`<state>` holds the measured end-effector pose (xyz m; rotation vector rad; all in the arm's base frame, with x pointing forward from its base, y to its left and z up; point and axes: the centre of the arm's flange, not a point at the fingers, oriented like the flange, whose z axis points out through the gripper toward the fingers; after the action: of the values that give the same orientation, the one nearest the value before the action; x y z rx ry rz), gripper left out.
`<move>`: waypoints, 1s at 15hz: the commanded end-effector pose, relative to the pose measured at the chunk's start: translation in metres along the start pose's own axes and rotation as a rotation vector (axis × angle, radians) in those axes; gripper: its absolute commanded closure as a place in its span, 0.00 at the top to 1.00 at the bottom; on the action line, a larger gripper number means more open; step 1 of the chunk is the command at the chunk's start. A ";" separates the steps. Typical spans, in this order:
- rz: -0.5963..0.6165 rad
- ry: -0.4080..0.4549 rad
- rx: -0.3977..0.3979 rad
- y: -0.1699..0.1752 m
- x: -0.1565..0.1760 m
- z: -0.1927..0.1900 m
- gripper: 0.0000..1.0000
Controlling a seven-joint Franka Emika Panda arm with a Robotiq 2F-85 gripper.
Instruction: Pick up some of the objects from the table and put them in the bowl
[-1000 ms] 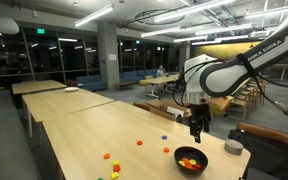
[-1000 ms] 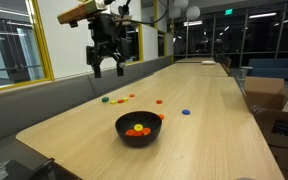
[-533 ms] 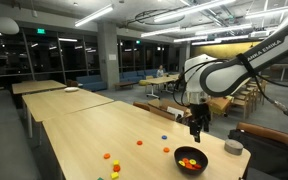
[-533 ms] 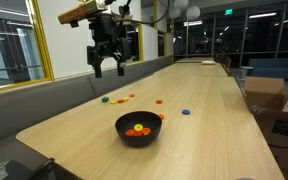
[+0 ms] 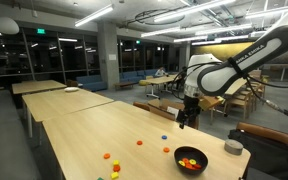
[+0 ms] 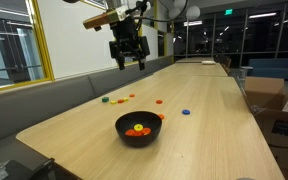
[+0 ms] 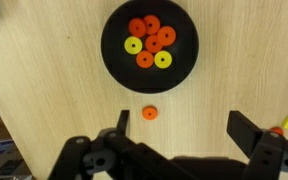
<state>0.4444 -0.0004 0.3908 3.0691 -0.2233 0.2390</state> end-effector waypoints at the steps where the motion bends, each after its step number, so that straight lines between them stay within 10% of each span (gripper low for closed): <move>1: 0.107 0.050 0.033 0.018 0.054 0.026 1.00; 15: 0.366 -0.074 0.142 0.110 0.211 0.161 1.00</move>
<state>0.6171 -0.1211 0.2841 3.1662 -0.7514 0.1989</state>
